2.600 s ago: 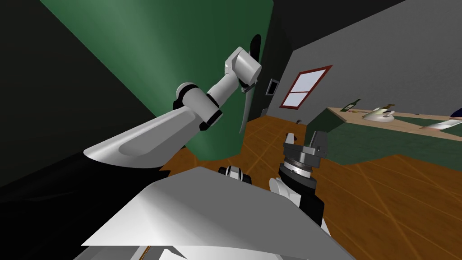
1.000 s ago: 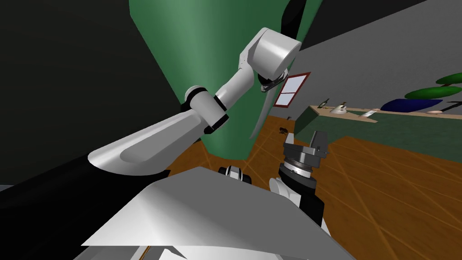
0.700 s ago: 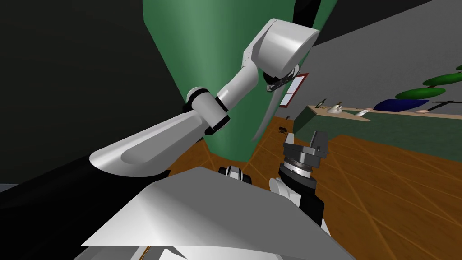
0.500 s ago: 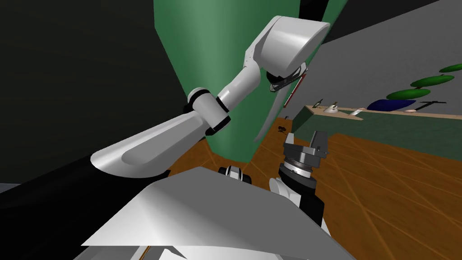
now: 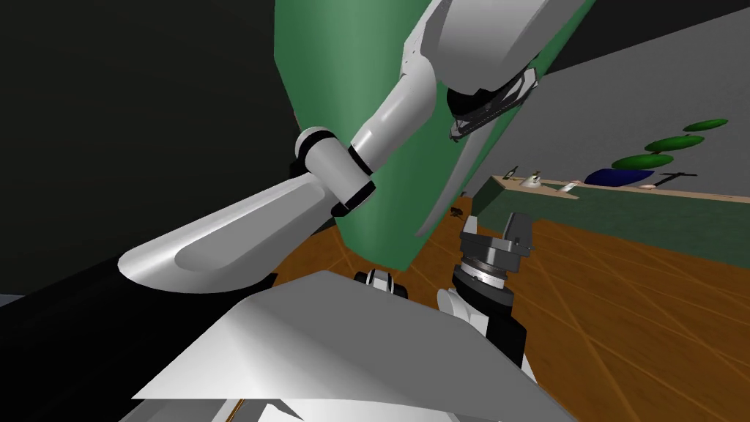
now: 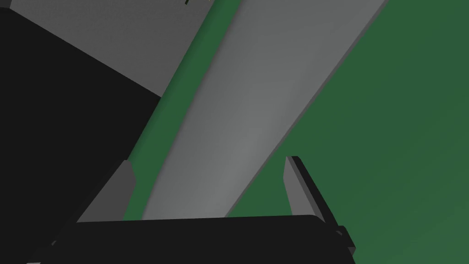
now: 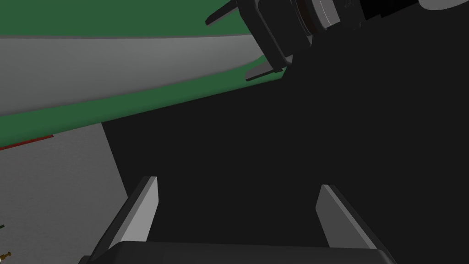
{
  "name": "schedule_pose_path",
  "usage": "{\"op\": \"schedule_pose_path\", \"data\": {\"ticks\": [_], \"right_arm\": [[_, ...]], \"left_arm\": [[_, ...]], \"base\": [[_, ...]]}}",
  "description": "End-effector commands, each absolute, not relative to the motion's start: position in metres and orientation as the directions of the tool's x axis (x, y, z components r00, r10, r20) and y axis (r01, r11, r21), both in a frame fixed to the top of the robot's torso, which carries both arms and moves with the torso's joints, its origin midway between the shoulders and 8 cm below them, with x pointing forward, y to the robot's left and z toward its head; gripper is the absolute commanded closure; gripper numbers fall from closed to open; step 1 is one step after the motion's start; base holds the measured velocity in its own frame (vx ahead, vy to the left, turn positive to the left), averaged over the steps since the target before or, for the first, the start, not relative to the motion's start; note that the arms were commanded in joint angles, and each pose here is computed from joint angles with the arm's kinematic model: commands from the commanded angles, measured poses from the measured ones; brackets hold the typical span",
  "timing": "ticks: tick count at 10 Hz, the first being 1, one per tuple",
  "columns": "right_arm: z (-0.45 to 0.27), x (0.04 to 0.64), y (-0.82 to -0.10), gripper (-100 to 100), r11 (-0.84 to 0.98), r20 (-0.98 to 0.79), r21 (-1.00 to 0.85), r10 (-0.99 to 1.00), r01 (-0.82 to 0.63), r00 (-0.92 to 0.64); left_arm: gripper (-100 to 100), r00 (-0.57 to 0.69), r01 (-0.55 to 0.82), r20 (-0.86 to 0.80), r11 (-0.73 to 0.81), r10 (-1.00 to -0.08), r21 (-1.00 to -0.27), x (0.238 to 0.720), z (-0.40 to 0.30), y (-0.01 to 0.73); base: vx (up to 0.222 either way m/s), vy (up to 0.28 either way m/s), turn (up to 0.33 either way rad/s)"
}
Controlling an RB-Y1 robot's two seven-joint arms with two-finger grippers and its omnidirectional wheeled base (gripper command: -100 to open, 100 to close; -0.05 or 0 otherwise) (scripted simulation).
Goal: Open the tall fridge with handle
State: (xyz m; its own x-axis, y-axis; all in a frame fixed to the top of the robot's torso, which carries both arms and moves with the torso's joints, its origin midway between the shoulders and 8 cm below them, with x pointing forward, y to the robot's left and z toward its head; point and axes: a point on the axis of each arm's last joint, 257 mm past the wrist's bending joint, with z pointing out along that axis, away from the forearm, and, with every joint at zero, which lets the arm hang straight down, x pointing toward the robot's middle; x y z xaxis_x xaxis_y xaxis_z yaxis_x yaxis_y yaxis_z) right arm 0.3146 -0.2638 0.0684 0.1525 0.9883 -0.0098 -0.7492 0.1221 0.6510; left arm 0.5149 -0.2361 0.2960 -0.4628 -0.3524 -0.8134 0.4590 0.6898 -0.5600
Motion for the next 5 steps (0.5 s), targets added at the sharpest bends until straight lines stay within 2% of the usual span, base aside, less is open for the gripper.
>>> {"op": "schedule_pose_path", "data": {"ticks": [1, 4, 5], "right_arm": [[0.068, 0.315, -0.264, 0, 0.122, -0.01, 0.651, 0.988, -0.749, 0.152], [0.068, 0.315, -0.264, 0, 0.122, -0.01, 0.651, 0.988, -0.749, 0.152], [0.068, 0.315, -0.264, 0, 0.122, -0.01, 0.651, 0.988, -0.749, 0.152]], "left_arm": [[-100, -0.461, 0.461, -0.815, 0.69, -0.351, -0.558, 0.5, 0.316, -0.231], [-100, -0.463, 0.46, -0.815, 0.691, -0.35, -0.558, 0.494, 0.322, -0.229], [0, -0.463, 0.459, -0.814, 0.691, -0.349, -0.558, 0.494, 0.322, -0.229]], "base": [[0.062, -0.046, 0.013], [0.042, -0.015, 0.012], [0.008, 0.0, 0.004]]}}
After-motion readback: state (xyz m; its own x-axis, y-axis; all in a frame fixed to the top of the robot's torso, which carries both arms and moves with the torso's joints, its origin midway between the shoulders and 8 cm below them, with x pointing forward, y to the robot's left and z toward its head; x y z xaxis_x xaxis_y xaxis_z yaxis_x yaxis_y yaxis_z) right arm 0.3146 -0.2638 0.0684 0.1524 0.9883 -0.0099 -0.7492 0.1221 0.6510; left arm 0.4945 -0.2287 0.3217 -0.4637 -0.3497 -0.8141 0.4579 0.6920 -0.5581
